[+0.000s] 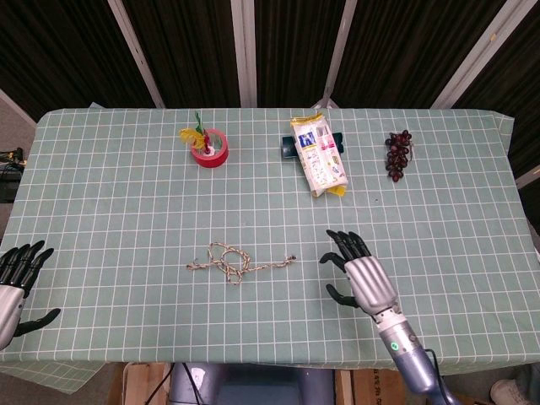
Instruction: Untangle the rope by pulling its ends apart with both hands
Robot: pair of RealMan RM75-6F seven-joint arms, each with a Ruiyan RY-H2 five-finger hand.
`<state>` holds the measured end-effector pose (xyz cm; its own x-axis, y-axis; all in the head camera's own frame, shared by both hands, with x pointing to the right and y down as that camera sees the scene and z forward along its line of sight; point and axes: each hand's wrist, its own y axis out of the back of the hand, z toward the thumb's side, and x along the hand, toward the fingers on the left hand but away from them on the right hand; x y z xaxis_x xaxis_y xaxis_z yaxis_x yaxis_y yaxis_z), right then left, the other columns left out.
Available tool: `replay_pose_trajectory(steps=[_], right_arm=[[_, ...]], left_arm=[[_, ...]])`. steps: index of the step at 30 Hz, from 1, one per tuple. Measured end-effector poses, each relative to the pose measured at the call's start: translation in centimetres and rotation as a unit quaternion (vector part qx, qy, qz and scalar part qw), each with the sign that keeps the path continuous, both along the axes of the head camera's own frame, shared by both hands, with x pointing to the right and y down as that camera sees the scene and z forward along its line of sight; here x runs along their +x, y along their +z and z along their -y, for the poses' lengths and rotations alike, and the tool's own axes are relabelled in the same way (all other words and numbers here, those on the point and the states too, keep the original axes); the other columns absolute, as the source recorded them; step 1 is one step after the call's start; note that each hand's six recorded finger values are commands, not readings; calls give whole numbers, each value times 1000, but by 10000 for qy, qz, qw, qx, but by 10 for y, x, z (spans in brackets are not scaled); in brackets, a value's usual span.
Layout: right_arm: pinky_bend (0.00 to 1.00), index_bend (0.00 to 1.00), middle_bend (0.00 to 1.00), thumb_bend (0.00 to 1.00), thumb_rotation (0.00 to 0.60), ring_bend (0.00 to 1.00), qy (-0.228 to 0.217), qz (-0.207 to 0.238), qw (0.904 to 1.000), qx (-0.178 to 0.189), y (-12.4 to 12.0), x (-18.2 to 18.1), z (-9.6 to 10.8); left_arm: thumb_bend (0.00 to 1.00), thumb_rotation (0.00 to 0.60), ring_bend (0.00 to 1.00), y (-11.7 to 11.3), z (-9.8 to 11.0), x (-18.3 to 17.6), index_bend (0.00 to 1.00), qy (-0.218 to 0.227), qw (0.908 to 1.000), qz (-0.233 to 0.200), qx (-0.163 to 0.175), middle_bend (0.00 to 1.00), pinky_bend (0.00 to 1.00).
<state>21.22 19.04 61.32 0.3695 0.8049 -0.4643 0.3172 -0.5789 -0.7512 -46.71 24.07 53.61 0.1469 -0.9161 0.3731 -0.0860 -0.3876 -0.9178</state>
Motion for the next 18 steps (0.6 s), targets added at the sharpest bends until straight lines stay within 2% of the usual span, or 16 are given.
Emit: replay_pose_trajectory(steps=[9,18], right_arm=[[0,431,103,357,600,0,100,-130,9997,-182,44,-36,8],[0,463,103,357,600,0,193,-120,9993,-294,68,-58,8]], left_arm=[[84,600,0,0,1,0,61,-3,10000,-30,-3,0,0],[84,600,0,2,2,-1,61,-44,10000,-48,-25,0,0]])
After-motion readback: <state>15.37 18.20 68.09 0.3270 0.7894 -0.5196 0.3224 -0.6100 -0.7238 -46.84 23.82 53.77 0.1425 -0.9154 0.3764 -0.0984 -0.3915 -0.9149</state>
